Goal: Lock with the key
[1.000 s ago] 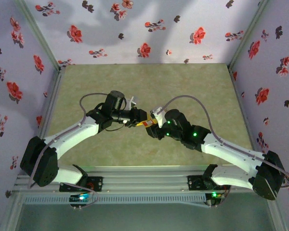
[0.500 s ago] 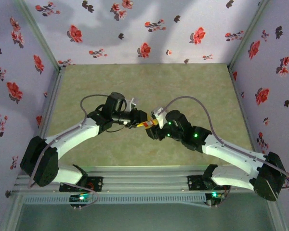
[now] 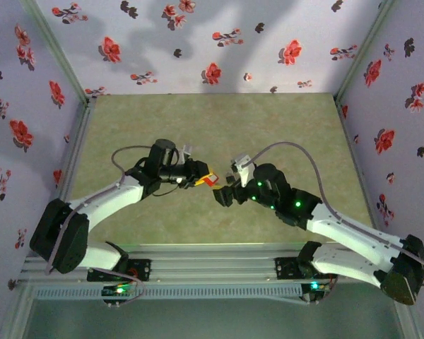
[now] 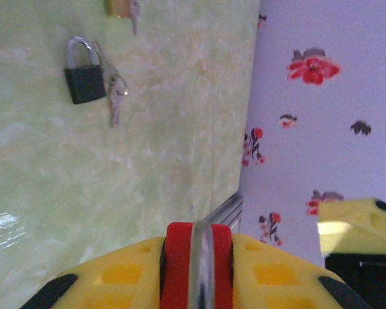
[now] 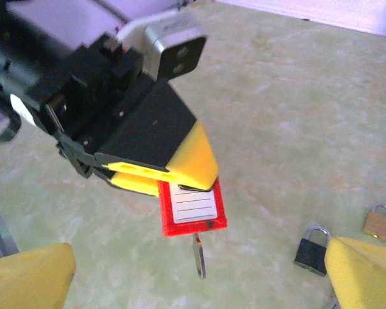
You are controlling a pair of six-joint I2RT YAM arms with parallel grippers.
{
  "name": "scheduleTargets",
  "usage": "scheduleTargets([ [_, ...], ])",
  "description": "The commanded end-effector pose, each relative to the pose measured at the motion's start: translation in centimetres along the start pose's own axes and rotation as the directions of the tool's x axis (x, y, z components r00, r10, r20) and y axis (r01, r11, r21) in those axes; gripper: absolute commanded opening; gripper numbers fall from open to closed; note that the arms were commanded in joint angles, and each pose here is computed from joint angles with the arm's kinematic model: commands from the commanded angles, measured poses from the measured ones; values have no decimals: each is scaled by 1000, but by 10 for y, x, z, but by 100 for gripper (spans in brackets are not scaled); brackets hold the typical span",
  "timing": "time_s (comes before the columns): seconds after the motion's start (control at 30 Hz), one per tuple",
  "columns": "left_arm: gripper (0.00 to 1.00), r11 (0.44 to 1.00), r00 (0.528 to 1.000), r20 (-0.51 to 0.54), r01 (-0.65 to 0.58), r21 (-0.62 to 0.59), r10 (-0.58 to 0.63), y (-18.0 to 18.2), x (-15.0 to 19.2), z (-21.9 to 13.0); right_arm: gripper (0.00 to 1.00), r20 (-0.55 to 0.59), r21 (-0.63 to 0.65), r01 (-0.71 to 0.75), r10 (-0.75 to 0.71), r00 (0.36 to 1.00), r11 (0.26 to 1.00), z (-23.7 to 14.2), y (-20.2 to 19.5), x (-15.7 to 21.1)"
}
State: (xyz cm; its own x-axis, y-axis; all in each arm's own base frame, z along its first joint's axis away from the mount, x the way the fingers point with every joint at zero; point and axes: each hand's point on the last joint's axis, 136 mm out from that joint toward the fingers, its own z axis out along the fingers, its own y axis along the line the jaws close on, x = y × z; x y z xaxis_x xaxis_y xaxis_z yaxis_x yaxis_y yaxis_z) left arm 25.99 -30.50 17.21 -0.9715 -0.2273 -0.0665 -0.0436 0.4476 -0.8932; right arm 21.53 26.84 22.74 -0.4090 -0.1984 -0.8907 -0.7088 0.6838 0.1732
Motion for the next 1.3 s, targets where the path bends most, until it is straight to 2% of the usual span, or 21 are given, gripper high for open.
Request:
scheduleTargets([
  [0.0,0,995,996,85,19,97,-28,-14,-19,-4,100,98,89,-134,125,987,987,-9,-18,-17],
  [0.2,0,985,979,184,56,165,-87,-13,-39,-1,99,214,83,-438,414,885,895,-11,-31,-27],
  [0.4,0,969,956,263,69,237,-133,-15,-54,1,99,265,110,-724,682,682,681,-7,-58,-16],
  [0.5,0,965,945,293,70,251,-145,-15,-59,2,99,260,76,-800,762,593,596,-1,-57,-15],
  [0.6,0,962,932,329,66,264,-154,-13,-63,2,92,277,97,-877,833,479,471,5,-64,-1],
  [0.77,0,954,925,343,61,293,-164,-16,-68,8,84,304,85,-930,879,366,358,16,-70,9],
  [0.97,0,937,926,322,84,338,-199,-14,-67,26,75,297,77,-961,914,277,267,38,-70,16],
  [1.27,0,927,918,330,92,363,-220,-11,-61,36,65,323,95,-969,914,247,228,53,-78,25],
])
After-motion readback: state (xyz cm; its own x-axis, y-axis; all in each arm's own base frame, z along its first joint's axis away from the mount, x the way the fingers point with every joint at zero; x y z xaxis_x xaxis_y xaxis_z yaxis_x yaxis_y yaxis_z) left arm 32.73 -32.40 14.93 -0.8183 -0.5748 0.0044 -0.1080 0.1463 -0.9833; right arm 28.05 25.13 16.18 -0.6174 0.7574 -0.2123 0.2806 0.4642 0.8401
